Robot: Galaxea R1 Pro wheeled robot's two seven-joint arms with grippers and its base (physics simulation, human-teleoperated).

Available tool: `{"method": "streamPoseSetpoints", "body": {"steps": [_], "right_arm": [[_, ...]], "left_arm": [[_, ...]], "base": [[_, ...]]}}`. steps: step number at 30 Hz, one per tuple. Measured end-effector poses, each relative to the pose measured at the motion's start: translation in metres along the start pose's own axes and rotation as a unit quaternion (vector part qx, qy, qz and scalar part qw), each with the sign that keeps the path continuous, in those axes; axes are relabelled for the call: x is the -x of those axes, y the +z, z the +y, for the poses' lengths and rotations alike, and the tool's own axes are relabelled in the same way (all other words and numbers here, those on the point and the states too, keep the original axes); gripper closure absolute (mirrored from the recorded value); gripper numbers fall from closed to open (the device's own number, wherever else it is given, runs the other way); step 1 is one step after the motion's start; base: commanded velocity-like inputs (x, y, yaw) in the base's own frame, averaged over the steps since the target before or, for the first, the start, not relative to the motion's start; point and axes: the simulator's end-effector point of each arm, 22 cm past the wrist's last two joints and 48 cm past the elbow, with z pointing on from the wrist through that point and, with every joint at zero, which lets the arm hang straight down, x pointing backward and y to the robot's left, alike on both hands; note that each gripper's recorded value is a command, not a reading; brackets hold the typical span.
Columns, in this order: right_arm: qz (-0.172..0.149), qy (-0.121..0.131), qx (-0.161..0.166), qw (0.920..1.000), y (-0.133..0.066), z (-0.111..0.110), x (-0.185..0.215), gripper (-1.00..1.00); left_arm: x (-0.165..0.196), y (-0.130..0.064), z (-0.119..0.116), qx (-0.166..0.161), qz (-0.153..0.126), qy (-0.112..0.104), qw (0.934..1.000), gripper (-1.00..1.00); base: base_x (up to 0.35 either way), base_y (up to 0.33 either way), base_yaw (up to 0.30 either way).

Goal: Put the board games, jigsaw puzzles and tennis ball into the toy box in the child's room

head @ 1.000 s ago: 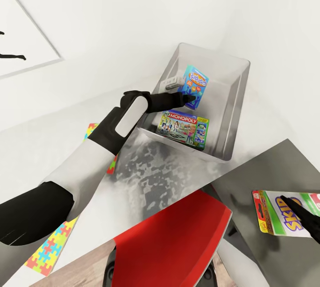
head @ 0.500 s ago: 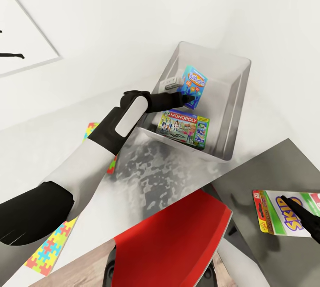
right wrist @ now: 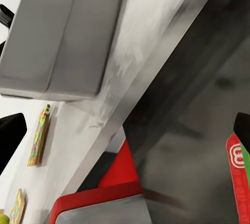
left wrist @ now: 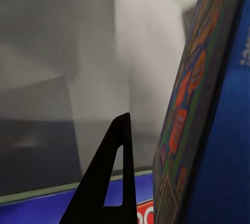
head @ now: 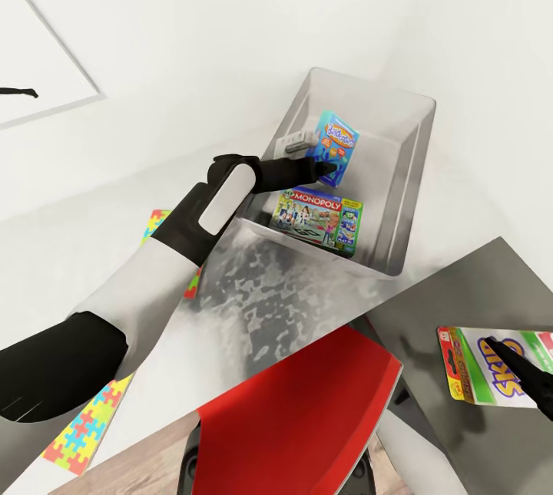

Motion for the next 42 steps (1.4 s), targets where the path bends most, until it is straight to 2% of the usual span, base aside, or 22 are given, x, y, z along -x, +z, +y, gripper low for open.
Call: {"method": "streamPoseSetpoints", "body": {"steps": [12,13,25,32,42], "right_arm": [[0.0,-0.001,0.0,1.0,0.0,0.0,0.0,-1.0],[0.0,-0.001,0.0,1.0,0.0,0.0,0.0,-1.0],[-0.001,-0.002,-0.001,1.0,0.0,0.0,0.0,-1.0],[-0.001,-0.002,-0.001,1.0,0.0,0.0,0.0,-1.0],[-0.001,-0.003,-0.001,1.0,-0.001,0.0,0.001,-1.0]], "left_arm": [[0.005,-0.002,-0.006,-0.006,-0.006,0.005,1.0,1.0],[0.005,-0.002,-0.007,-0.006,-0.006,0.005,1.0,-1.0],[0.012,-0.005,-0.014,-0.012,-0.015,0.011,0.9998,-1.0],[0.013,-0.006,-0.007,0.005,-0.016,0.012,0.9998,-1.0],[0.015,-0.007,-0.009,0.005,-0.017,0.015,0.9997,-1.0]], "base": [[0.0,0.0,0.0],[0.0,0.0,0.0],[0.0,0.0,0.0],[0.0,0.0,0.0],[0.0,0.0,0.0]]}}
